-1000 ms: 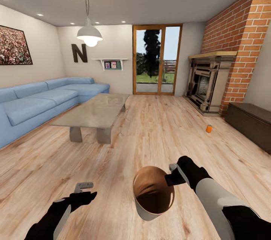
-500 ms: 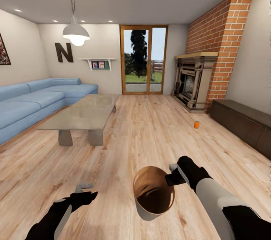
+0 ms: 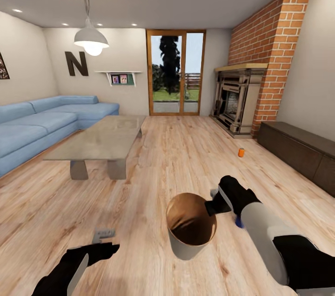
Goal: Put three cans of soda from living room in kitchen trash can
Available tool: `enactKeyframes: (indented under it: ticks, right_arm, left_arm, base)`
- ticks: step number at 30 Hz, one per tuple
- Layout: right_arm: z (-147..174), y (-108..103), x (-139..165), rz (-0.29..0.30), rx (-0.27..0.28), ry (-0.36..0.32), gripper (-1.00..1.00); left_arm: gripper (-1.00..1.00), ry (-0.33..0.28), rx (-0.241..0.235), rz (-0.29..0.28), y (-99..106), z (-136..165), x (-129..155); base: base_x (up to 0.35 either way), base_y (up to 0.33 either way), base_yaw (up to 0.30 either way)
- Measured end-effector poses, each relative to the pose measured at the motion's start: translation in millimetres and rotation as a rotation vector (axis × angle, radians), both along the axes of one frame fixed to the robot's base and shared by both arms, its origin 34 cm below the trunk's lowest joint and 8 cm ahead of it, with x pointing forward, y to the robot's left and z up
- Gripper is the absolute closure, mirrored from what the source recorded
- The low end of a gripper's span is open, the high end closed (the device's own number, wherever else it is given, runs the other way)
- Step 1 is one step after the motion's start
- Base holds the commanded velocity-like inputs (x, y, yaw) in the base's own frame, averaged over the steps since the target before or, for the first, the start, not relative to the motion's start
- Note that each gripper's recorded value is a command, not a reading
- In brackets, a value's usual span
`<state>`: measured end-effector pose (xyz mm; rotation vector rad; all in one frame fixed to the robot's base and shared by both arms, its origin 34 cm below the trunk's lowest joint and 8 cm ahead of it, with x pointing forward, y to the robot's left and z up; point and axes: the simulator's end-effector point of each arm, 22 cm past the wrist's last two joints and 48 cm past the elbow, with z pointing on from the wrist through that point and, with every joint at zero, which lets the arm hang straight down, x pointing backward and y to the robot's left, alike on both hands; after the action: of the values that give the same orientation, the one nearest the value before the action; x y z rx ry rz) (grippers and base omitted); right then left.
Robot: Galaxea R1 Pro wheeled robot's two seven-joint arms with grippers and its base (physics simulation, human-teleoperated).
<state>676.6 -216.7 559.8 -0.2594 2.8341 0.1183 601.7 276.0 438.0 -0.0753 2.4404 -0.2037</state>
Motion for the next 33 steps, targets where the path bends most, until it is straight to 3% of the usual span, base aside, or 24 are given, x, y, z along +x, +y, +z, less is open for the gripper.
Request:
enactKeyframes:
  ticks: [4, 15, 18, 23, 28, 33]
  right_arm:
    - [40, 1, 31, -0.003, 0.008, -0.075, 1.0]
    - [66, 6, 57, 0.005, 0.007, -0.149, 1.0]
    - [61, 8, 58, -0.002, 0.028, -0.145, 1.0]
    - [51, 0, 59, -0.004, 0.003, -0.148, 1.0]
    - [39, 3, 59, -0.009, 0.024, -0.144, 1.0]
    - [25, 0, 57, -0.006, 0.009, -0.142, 1.0]
  left_arm:
    - [-1.0, 0.058, -0.007, 0.001, -1, -13, -11]
    - [-1.0, 0.102, -0.006, -0.002, -2, -45, -25]
    - [-1.0, 0.108, -0.006, -0.001, -2, -54, -27]
    - [-1.0, 0.116, -0.008, 0.005, 0, -69, -32]
    - [-1.0, 0.124, -0.006, 0.008, 3, -84, -36]
    - [-1.0, 0.133, -0.005, 0.01, 5, -99, -41]
  base:
    - [0.0, 0.0, 0.0]
    - [0.0, 0.0, 0.0]
    - [0.0, 0.0, 0.0]
    - [0.0, 0.0, 0.0]
    - [0.0, 0.0, 0.0]
    - [0.0, 0.0, 0.0]
